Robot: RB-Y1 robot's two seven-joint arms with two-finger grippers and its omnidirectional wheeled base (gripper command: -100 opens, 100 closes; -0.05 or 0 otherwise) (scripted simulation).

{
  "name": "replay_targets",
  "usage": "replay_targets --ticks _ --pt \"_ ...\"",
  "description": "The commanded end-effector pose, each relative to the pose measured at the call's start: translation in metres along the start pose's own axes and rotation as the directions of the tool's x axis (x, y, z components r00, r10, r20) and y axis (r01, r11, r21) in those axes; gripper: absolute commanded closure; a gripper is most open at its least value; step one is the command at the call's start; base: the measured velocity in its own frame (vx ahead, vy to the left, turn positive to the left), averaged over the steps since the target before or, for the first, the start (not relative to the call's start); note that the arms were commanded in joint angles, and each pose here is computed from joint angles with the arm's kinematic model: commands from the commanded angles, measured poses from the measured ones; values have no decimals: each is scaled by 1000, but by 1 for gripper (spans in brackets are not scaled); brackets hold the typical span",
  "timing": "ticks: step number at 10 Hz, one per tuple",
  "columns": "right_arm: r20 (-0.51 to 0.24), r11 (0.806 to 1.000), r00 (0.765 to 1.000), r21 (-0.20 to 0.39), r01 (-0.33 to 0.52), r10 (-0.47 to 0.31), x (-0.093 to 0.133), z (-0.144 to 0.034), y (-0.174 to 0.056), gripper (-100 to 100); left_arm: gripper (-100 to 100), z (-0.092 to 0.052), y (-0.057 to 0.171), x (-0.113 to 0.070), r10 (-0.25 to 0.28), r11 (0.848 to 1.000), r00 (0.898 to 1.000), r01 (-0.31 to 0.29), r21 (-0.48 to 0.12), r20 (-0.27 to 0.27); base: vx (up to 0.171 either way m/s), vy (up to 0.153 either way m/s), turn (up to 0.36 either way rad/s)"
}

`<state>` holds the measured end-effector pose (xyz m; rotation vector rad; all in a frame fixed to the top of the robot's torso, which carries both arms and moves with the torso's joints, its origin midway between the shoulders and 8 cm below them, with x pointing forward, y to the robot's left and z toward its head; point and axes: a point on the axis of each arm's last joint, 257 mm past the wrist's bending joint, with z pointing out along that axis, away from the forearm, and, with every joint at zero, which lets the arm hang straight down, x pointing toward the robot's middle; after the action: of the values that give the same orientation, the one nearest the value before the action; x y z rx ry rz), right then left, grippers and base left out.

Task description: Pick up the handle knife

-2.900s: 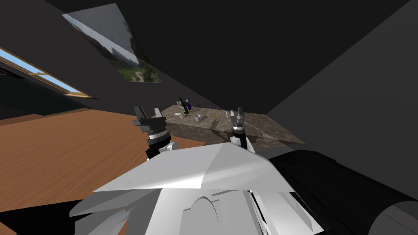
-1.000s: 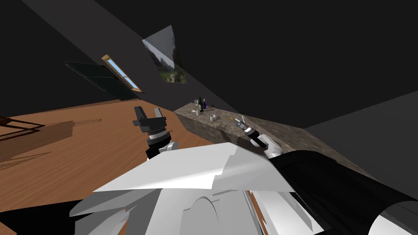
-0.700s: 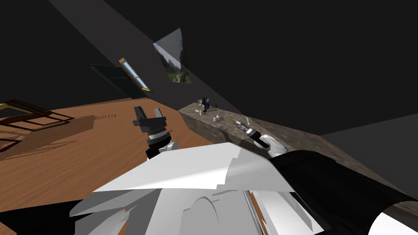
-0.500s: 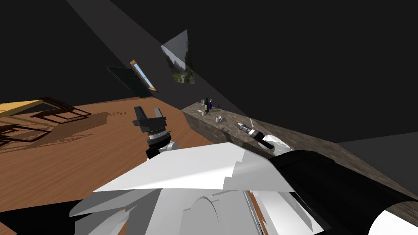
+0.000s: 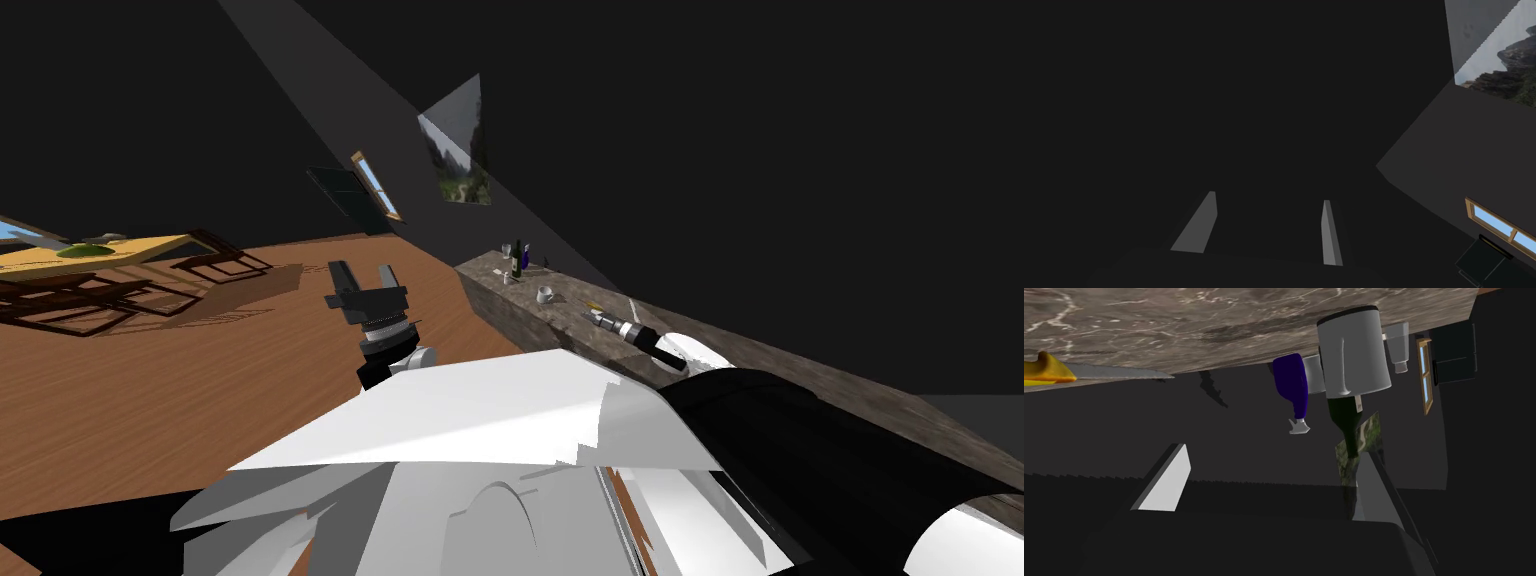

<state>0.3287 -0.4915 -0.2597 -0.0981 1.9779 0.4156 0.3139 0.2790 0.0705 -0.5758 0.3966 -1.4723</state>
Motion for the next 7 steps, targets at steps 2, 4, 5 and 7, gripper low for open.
replay_targets --ticks 2,4,5,7 --pt "-85 998 996 46 34 -30 17 -14 -25 -100 0 0 0 0 0 1000 1000 0 0 0 38 10 163" --pt "-156 994 986 81 67 -54 29 -29 -45 -100 0 0 0 0 0 1000 1000 0 0 0 40 0 189" --pt "-224 989 972 111 103 -76 38 -44 -64 -100 0 0 0 0 0 1000 1000 0 0 0 38 0 215" --pt "-287 981 953 135 138 -95 46 -59 -81 -100 0 0 0 0 0 1000 1000 0 0 0 34 -2 187"
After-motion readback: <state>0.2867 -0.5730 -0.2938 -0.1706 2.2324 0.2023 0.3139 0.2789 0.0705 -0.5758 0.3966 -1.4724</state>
